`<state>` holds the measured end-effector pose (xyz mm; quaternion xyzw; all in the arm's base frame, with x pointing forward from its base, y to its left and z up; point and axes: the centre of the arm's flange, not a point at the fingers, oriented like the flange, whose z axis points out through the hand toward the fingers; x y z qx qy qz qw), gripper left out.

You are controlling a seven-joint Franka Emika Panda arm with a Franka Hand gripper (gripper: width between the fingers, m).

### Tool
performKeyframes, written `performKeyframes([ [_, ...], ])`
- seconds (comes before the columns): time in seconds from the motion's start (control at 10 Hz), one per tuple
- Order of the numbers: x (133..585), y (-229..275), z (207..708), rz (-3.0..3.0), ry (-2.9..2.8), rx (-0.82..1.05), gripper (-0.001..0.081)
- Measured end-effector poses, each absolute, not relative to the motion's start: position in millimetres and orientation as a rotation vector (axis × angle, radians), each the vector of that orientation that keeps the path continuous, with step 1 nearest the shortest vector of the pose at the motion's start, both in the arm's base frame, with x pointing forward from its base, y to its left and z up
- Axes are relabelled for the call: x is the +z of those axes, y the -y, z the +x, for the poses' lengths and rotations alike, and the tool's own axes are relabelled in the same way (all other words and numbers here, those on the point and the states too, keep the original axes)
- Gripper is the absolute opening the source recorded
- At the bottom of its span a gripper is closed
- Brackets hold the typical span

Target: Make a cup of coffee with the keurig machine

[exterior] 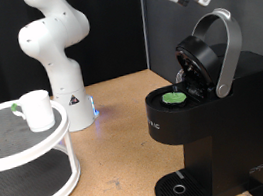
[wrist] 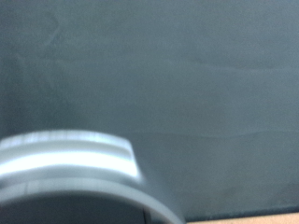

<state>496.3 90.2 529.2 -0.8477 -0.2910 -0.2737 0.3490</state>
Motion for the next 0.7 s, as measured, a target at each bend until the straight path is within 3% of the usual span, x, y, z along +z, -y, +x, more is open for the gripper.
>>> performKeyframes([
  [0.6,538,-167,492,-2.210,0.814,-0.721,0.0803],
  [0.7,535,-176,492,-2.217,0.823,-0.713,0.0692],
])
